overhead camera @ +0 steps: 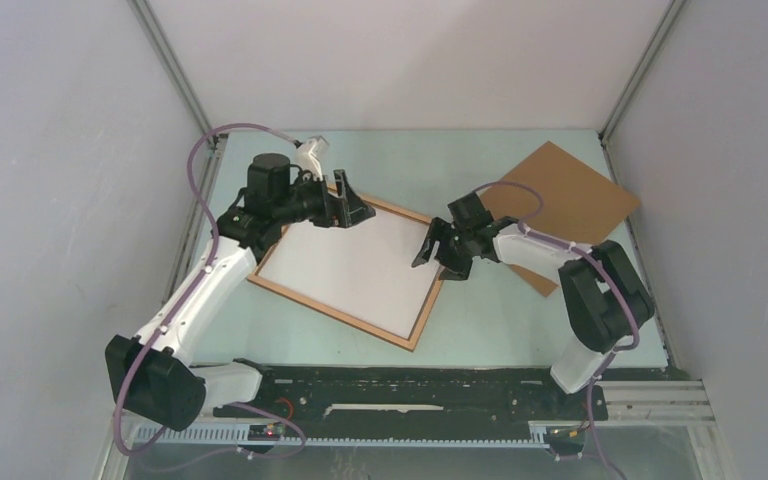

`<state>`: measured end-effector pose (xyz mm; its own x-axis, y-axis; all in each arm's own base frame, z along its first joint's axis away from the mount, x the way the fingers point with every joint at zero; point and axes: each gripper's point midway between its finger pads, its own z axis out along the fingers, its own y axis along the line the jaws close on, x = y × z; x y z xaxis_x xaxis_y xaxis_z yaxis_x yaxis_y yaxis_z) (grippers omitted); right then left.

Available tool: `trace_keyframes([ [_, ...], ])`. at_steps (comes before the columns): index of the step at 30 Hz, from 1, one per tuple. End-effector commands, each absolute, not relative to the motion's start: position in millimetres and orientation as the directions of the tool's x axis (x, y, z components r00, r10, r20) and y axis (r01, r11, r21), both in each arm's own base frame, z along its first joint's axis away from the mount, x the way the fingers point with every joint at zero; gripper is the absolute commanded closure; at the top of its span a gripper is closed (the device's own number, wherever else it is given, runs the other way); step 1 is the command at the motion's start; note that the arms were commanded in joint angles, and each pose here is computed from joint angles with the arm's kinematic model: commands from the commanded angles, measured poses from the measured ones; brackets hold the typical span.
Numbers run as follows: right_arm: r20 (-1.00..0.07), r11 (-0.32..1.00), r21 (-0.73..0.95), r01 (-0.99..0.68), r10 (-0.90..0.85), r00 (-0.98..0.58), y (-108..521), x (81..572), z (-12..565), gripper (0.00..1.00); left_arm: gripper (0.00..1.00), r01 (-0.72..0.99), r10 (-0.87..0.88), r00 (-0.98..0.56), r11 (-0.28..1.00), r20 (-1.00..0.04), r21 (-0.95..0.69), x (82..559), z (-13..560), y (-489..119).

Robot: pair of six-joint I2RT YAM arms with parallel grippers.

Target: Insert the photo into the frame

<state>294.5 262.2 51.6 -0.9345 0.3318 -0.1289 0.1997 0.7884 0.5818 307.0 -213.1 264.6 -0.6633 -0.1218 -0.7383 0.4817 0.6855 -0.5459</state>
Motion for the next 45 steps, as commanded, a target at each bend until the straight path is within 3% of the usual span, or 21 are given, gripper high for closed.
trace_keyframes([
  [1,-0.262,0.907,0.393,0.150,0.267,-0.927,220,284,67,0.16,0.12,0.505,-0.159,-0.635,0.655,-0.756,-0.562,301,275,-213],
  [9,-0.414,0.956,0.239,0.168,0.257,-0.873,147,287,102,0.03,0.11,0.533,-0.172,-0.625,0.619,-0.761,-0.577,296,283,-217],
  [15,-0.381,0.878,0.337,0.340,0.458,-0.803,84,295,118,0.01,0.10,0.535,-0.176,-0.627,0.610,-0.759,-0.584,295,282,-218],
  [23,-0.273,0.610,0.618,0.495,0.758,-0.593,13,286,113,0.00,0.08,0.547,-0.179,-0.621,0.598,-0.763,-0.585,293,283,-219],
  [27,-0.239,0.587,0.599,0.544,0.780,-0.578,-5,282,98,0.01,0.06,0.540,-0.174,-0.618,0.615,-0.767,-0.575,298,275,-218],
  [34,-0.271,0.638,0.524,0.565,0.753,-0.599,-19,277,73,0.02,0.03,0.518,-0.145,-0.677,0.601,-0.721,-0.608,308,243,-229],
  [38,-0.266,0.632,0.518,0.577,0.760,-0.594,-20,277,63,0.02,0.02,0.495,-0.112,-0.647,0.691,-0.754,-0.527,316,228,-230],
  [41,-0.241,0.609,0.529,0.591,0.776,-0.583,-19,281,56,0.02,0.02,0.379,-0.141,-0.621,0.807,-0.771,-0.453,333,214,-236],
  [45,-0.222,0.579,0.546,0.605,0.797,-0.563,-20,287,53,0.02,0.03,0.314,-0.234,-0.629,0.796,-0.741,-0.518,351,199,-286],
])
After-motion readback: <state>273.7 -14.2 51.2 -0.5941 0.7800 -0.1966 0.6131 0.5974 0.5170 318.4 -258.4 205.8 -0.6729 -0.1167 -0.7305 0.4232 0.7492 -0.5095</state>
